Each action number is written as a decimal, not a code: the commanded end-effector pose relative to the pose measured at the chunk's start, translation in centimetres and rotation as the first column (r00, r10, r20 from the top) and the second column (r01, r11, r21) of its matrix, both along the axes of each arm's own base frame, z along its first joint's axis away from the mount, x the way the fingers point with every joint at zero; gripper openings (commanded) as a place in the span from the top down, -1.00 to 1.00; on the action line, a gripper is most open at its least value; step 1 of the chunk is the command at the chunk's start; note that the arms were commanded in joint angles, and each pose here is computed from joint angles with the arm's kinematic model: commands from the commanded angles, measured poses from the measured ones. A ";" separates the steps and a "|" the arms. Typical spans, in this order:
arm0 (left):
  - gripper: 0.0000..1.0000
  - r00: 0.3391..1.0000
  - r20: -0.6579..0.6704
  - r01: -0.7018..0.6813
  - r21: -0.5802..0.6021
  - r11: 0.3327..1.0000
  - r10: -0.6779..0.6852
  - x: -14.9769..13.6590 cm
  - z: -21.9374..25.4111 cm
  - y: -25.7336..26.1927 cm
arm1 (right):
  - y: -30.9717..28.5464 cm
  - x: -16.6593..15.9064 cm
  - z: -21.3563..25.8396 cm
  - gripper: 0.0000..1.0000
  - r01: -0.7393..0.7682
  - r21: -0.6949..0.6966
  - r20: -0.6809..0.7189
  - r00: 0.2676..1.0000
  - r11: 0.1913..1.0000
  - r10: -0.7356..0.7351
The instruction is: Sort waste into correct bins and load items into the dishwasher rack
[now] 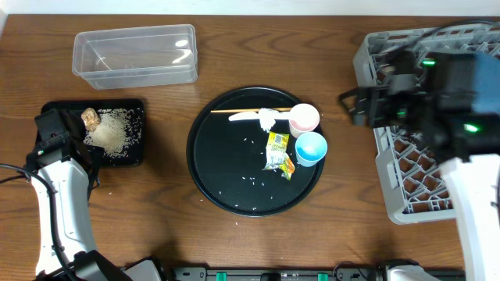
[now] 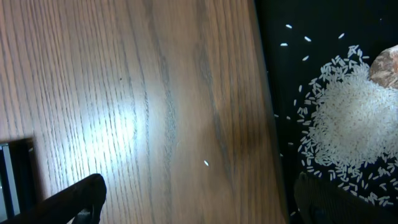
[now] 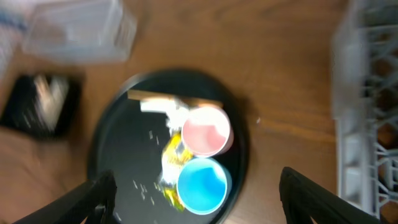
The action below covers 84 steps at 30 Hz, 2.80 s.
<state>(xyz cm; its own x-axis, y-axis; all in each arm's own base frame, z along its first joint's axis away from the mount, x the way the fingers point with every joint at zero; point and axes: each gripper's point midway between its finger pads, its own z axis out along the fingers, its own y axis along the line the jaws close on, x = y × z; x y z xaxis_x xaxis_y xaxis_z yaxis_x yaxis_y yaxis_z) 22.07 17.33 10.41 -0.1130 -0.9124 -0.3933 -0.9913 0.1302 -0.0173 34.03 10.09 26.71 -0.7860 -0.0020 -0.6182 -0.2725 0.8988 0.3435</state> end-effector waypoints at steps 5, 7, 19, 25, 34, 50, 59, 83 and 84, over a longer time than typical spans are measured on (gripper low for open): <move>-0.96 1.000 -0.001 -0.018 0.014 1.000 0.018 -0.1 0.3 0.4 | 4.9 0.0 -5.7 -0.47 -0.197 -0.207 -0.102 0.979 0.958 0.179; -0.96 1.000 -0.001 -0.018 0.014 1.000 0.018 -0.1 0.3 0.4 | 6.2 0.0 -7.4 -0.39 -0.233 -0.235 -0.141 0.969 0.944 0.204; -0.96 1.000 -0.001 -0.018 0.014 1.000 0.018 -0.1 0.3 0.4 | 9.0 -2.5 -13.5 -0.15 -0.355 -0.324 -0.340 0.908 0.877 0.242; -0.96 1.000 -0.001 -0.018 0.014 1.000 0.018 -0.1 0.3 0.4 | 7.7 -2.9 -15.3 0.15 -0.254 -0.391 -0.405 0.910 0.885 0.082; -0.96 1.000 -0.001 -0.018 0.014 1.000 0.018 -0.1 0.3 0.4 | 7.2 -3.8 -17.2 0.30 -0.218 -0.400 -0.484 0.875 0.890 -0.003; -0.96 1.000 -0.001 -0.018 0.014 1.000 0.018 -0.1 0.3 0.4 | 8.8 -4.9 -19.3 0.21 -0.260 -0.358 -0.504 0.863 0.897 0.049; -0.95 1.000 -0.001 -0.018 0.014 1.000 0.018 -0.1 0.3 0.4 | 10.1 -5.2 -19.5 0.17 -0.288 -0.361 -0.483 0.871 0.887 0.086; -0.96 1.000 -0.001 -0.018 0.014 1.000 0.018 -0.1 0.3 0.4 | 8.4 -4.8 -21.2 0.46 -0.187 -0.443 -0.446 0.894 0.877 -0.034; -0.96 1.000 -0.001 -0.018 0.014 1.000 0.018 -0.1 0.3 0.4 | 8.5 -4.8 -21.2 0.49 -0.187 -0.443 -0.445 0.895 0.877 -0.034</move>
<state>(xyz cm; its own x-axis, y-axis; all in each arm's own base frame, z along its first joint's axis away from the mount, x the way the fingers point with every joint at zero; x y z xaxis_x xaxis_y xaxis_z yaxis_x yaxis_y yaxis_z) 22.07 17.33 10.41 -0.1130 -0.9124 -0.3933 -0.9913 0.1302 -0.0173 29.38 18.46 5.89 -0.9493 -0.2842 -0.1344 -0.2870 0.9579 0.0015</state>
